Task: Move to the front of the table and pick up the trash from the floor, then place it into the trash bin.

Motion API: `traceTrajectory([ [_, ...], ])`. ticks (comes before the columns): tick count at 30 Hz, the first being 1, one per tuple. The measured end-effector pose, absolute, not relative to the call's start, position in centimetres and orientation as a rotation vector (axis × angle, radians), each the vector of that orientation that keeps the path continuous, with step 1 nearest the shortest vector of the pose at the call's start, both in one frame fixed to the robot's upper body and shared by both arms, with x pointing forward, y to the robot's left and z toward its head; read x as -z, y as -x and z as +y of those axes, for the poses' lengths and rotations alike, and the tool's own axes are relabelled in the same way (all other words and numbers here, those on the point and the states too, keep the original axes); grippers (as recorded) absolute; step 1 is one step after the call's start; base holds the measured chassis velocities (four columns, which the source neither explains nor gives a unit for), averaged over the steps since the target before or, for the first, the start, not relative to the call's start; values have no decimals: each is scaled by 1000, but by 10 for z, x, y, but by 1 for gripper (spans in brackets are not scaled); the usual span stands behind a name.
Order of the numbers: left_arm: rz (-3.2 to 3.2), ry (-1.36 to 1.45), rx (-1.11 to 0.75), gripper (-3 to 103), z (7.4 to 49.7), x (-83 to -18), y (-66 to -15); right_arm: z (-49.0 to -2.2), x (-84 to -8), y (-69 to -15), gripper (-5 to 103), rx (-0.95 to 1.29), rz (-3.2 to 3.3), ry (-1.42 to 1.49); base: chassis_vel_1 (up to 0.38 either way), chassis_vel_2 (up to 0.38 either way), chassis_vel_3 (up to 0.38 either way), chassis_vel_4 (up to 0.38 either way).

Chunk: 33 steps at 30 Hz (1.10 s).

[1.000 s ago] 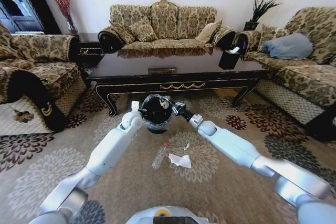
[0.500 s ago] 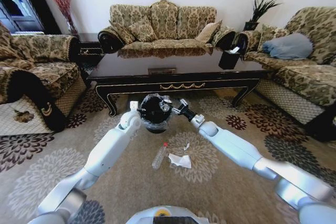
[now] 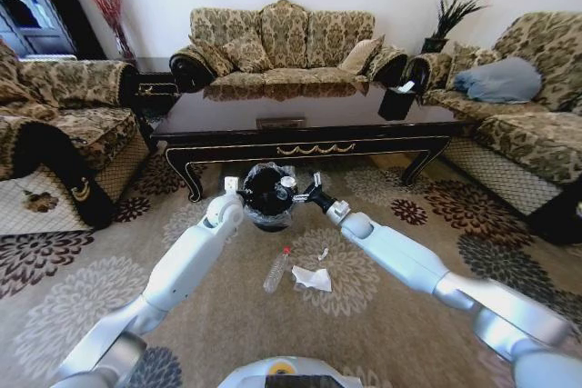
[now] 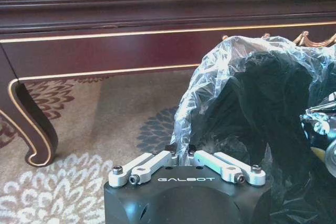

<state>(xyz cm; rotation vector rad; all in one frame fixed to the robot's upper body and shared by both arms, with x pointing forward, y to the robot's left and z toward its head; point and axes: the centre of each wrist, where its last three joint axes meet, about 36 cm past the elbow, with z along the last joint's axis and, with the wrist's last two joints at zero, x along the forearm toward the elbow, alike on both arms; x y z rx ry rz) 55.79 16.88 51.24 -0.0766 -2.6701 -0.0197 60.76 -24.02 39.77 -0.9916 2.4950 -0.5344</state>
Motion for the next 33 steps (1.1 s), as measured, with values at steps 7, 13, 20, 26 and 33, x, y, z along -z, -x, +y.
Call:
traceTrajectory([
  [7,-2670,59,14,2,175,-512,-557,-242,-406,-612,100,539,2485,981,0,0,0,0],
  [13,-2669,46,9,2,182,-511,-556,-254,-407,-603,100,541,2485,980,0,0,0,0],
  [20,-2666,43,3,2,182,-508,-556,-255,-404,-595,100,529,2484,984,0,0,0,0],
  [26,-2665,32,-3,2,184,-505,-556,-250,-407,-598,100,524,2471,987,0,0,0,0],
  [33,-2663,22,-6,2,187,-503,-556,-244,-419,-612,100,527,2423,1000,0,0,0,0],
])
